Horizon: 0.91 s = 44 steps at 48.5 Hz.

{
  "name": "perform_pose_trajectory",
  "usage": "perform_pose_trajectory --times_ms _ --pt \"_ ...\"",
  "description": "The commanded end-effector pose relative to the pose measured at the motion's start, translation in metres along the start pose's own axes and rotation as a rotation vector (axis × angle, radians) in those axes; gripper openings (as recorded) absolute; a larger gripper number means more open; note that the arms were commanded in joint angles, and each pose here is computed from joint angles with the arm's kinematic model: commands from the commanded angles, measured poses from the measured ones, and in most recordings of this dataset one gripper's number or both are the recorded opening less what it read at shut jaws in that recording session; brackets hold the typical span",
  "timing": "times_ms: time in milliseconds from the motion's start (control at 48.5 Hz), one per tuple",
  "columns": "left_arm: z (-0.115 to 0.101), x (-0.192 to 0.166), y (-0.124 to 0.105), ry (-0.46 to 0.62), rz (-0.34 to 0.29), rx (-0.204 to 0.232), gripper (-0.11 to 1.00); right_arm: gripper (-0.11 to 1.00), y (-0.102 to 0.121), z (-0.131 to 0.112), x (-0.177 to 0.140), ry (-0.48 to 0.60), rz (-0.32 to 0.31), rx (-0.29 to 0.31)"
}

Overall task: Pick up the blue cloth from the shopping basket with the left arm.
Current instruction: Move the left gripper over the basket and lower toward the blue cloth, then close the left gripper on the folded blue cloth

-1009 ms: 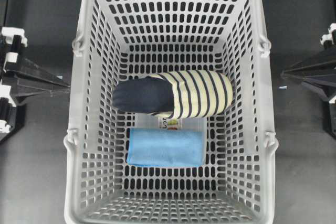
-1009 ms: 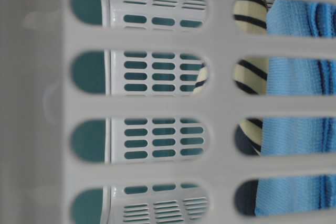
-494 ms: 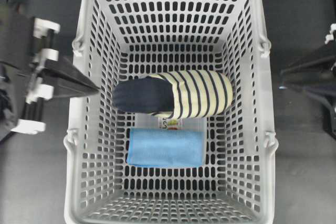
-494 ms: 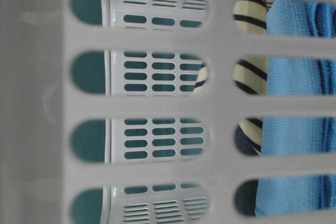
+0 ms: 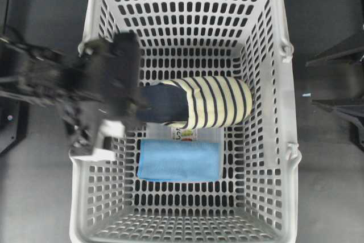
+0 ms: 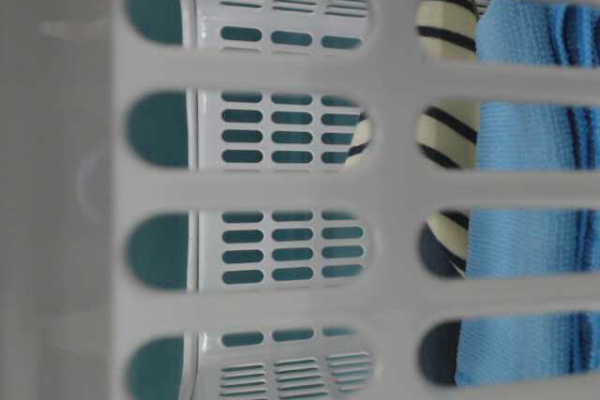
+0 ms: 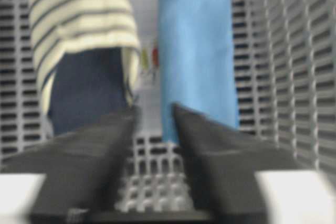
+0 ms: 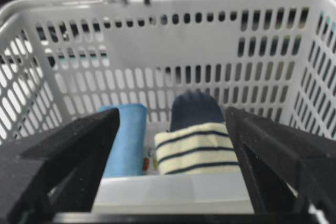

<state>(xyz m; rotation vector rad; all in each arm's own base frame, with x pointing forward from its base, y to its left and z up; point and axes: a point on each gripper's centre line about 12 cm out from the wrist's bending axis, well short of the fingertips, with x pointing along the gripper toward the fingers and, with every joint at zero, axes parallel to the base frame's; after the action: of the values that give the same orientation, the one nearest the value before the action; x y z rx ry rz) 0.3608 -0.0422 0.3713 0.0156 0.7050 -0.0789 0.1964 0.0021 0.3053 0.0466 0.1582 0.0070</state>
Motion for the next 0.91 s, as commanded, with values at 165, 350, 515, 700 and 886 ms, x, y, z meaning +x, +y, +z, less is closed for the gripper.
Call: perform_pose_trajectory --times_ms 165,350,515,700,886 --pt "0.023 0.040 -0.008 0.084 -0.002 -0.034 0.87 0.78 0.001 0.015 -0.001 -0.063 0.004 -0.011" --pt "0.012 0.080 -0.018 0.195 -0.003 -0.059 0.86 0.78 0.001 0.014 -0.001 -0.081 0.005 -0.014" --pt "-0.007 0.112 -0.025 0.276 -0.001 -0.065 0.87 0.78 0.001 0.017 -0.001 -0.120 0.006 -0.017" --pt "-0.023 0.134 -0.028 0.334 0.001 -0.055 0.87 0.78 0.001 0.013 -0.003 -0.129 0.007 -0.015" --pt "-0.034 0.148 -0.035 0.347 -0.007 -0.045 0.87 0.78 0.001 0.008 -0.006 -0.127 0.007 -0.009"
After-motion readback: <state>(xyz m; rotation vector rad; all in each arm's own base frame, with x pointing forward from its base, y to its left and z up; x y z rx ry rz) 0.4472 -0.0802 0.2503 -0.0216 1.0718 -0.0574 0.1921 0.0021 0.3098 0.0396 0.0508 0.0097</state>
